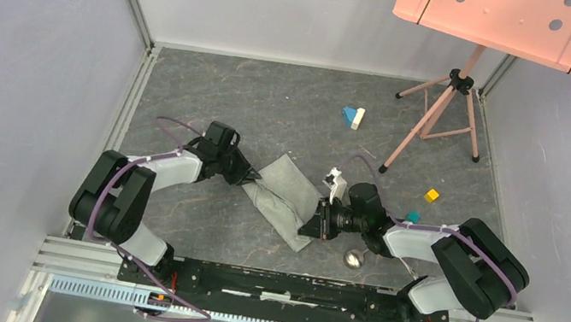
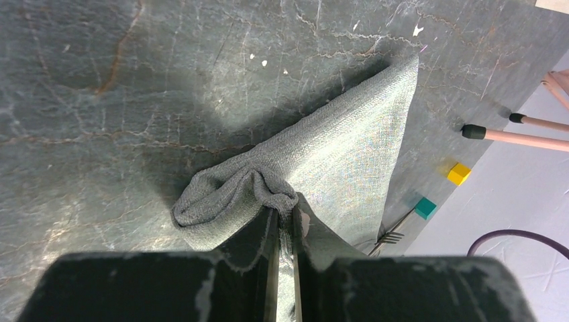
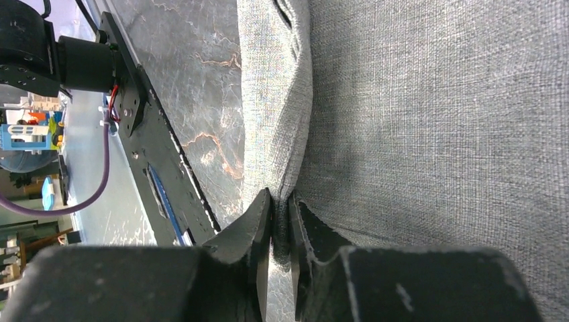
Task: Fold the napkin into a case and place the utensils inside
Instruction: Fold the lower triangle-folded napkin at the center of the board.
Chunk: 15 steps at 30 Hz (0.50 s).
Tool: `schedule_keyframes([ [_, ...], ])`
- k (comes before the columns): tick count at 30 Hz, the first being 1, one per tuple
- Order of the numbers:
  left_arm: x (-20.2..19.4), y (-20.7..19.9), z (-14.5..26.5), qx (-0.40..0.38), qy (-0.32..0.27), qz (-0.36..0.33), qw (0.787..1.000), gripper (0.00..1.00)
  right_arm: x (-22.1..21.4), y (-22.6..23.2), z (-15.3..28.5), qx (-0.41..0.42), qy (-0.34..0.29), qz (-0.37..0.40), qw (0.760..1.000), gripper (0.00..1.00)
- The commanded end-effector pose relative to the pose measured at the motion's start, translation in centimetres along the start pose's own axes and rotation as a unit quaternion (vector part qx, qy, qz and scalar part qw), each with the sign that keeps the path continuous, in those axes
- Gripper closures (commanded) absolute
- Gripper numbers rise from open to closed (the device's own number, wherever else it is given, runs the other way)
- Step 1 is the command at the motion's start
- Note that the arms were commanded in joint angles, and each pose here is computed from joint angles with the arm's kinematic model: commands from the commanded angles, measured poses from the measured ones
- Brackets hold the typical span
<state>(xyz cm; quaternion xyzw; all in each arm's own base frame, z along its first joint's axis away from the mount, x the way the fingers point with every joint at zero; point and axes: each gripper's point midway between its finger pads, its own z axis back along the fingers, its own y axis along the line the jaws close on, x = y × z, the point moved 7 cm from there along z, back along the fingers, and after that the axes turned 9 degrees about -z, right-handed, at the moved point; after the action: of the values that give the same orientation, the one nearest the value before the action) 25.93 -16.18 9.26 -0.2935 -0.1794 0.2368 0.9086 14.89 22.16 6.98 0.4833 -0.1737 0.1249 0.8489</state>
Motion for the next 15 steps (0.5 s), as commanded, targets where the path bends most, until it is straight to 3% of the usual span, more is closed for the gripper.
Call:
schedule_keyframes([
  [1, 0.6, -1.5, -0.3, -0.025, -0.003, -0.044, 0.999, 0.85, 0.4, 0.3, 0.2, 0.008, -0.004, 0.036, 0.999, 0.78],
  [10, 0.3, -1.4, -0.4, -0.025, 0.003, -0.048, 0.999, 0.85, 3.3, 1.1, 0.7, -0.047, -0.032, 0.114, 0.992, 0.42],
  [15, 0.3, -1.5, -0.4, -0.027, 0.002, -0.049, 0.998, 0.86, 3.8, 1.4, -0.5, -0.068, -0.021, 0.14, 0.988, 0.35],
])
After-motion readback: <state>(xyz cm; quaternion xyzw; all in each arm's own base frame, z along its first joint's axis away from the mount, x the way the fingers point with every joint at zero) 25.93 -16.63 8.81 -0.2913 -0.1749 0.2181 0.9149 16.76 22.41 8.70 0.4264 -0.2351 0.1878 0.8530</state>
